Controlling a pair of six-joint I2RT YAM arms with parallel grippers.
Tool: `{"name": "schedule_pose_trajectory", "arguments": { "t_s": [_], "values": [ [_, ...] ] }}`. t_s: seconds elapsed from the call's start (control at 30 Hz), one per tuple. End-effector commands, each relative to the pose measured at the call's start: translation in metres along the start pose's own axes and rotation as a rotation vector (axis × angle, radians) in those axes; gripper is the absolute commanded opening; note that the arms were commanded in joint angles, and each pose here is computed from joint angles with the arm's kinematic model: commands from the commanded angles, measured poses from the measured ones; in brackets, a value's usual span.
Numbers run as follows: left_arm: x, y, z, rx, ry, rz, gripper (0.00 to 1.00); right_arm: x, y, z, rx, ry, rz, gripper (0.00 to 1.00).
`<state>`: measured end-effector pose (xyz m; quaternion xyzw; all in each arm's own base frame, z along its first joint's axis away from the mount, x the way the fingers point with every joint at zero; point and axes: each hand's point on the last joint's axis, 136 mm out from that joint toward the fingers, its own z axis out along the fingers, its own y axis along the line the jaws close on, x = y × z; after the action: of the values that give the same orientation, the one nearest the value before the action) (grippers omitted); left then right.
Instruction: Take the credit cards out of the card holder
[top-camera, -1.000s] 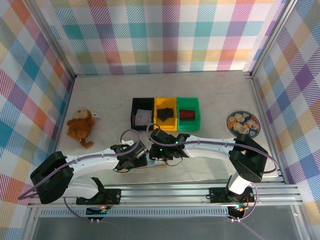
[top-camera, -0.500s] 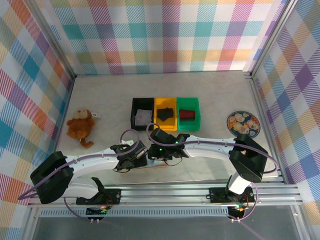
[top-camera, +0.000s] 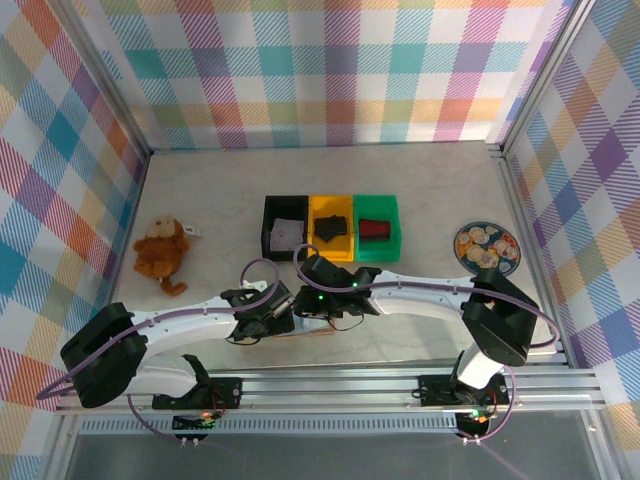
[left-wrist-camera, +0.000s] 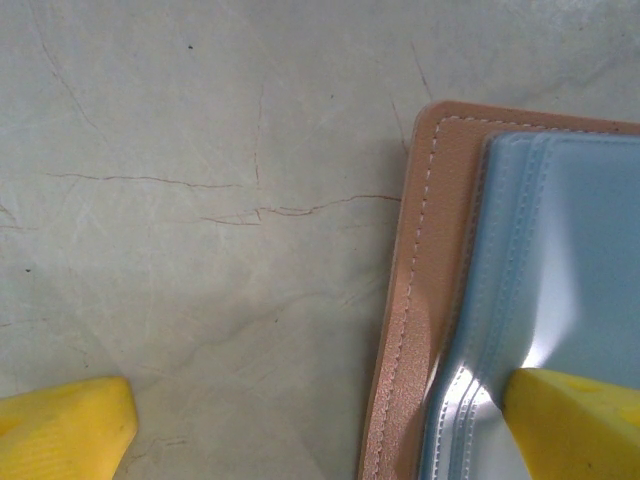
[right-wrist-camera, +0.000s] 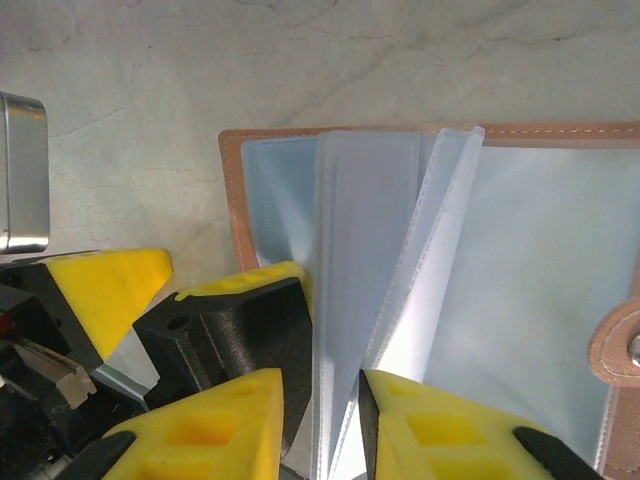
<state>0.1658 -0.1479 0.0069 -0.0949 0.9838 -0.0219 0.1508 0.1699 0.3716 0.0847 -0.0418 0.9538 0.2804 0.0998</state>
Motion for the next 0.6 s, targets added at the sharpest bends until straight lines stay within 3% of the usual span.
{"name": "schedule_pose_trajectory", "arguments": {
  "t_s": [0.0, 0.33, 0.57],
  "values": [
    [0.0301, -0.0069, 0.0263, 0.060, 0.110, 0.003, 0.96, 0.0016, 0.0012, -0.0050, -0.010, -0.016, 0.001, 0.27],
    [0.0303, -0.0063, 0.0266, 0.058, 0.109, 0.002, 0.96, 0.0027, 0.0004, -0.0043, -0.024, -0.019, 0.010, 0.23],
    [0.0304, -0.0066, 0.0266, 0.058, 0.111, 0.003, 0.96, 0.0030, 0.0055, -0.0048, -0.048, -0.014, 0.007, 0.28]
  ]
}}
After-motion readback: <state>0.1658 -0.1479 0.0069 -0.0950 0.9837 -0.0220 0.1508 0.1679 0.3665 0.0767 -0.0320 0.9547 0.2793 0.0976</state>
